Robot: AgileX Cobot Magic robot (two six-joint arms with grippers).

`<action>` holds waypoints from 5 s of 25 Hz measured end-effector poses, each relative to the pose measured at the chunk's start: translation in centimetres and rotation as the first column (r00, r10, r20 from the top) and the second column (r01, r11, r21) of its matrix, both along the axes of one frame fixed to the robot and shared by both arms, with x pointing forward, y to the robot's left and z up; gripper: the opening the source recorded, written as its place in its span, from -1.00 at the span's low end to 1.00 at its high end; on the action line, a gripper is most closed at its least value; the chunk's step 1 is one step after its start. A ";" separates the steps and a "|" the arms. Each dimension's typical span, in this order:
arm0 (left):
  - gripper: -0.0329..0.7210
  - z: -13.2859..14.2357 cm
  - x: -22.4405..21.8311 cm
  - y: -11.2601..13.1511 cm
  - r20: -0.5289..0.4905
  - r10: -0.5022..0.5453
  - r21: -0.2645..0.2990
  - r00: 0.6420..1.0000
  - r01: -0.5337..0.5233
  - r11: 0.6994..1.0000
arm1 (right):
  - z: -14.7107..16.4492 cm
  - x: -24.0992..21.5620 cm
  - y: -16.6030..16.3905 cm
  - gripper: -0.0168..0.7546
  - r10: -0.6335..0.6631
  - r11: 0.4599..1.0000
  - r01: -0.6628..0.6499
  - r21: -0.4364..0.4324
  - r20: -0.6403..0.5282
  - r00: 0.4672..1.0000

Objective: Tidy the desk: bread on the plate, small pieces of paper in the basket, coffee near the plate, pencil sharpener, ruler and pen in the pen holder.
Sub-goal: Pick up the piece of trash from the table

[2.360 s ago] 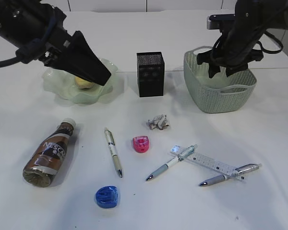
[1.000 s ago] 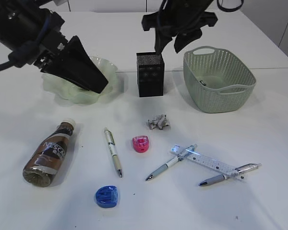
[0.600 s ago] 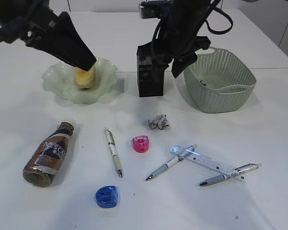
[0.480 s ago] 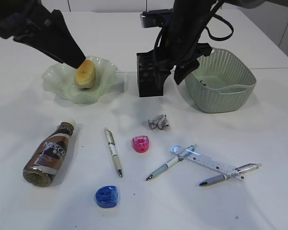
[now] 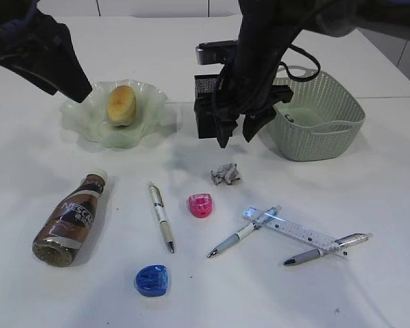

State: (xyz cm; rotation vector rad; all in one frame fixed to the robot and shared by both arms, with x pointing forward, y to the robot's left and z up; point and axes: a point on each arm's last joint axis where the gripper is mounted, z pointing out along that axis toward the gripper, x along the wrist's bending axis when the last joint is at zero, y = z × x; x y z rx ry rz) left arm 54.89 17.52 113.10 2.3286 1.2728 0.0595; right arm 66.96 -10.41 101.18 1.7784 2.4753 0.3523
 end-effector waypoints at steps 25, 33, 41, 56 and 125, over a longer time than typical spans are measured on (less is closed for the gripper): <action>0.19 -0.1 0.1 0.3 -0.005 0.037 0.022 0.999 -0.037 0.999 | -7.1 1.9 0.5 0.32 0.007 0.998 -0.010 -0.059 -0.044 0.999; 0.19 -0.1 0.1 0.3 -0.005 0.037 0.022 0.999 -0.037 0.999 | -7.6 2.3 0.6 0.32 0.007 0.999 -0.008 -0.048 -0.018 1.000; 0.19 -0.1 0.1 0.3 -0.003 0.037 0.025 0.999 -0.037 0.999 | -7.6 2.5 0.8 0.32 0.006 0.999 -0.006 -0.035 0.012 1.000; 0.19 -0.1 0.1 0.3 -0.003 0.037 0.025 0.999 -0.037 0.999 | -7.7 2.6 0.8 0.32 0.006 0.999 -0.005 -0.033 0.018 1.000; 0.18 0.0 0.0 0.0 -0.015 0.037 -0.007 0.999 -0.037 0.999 | -8.1 2.9 1.2 -0.74 0.005 0.999 -0.008 -0.038 -0.079 0.997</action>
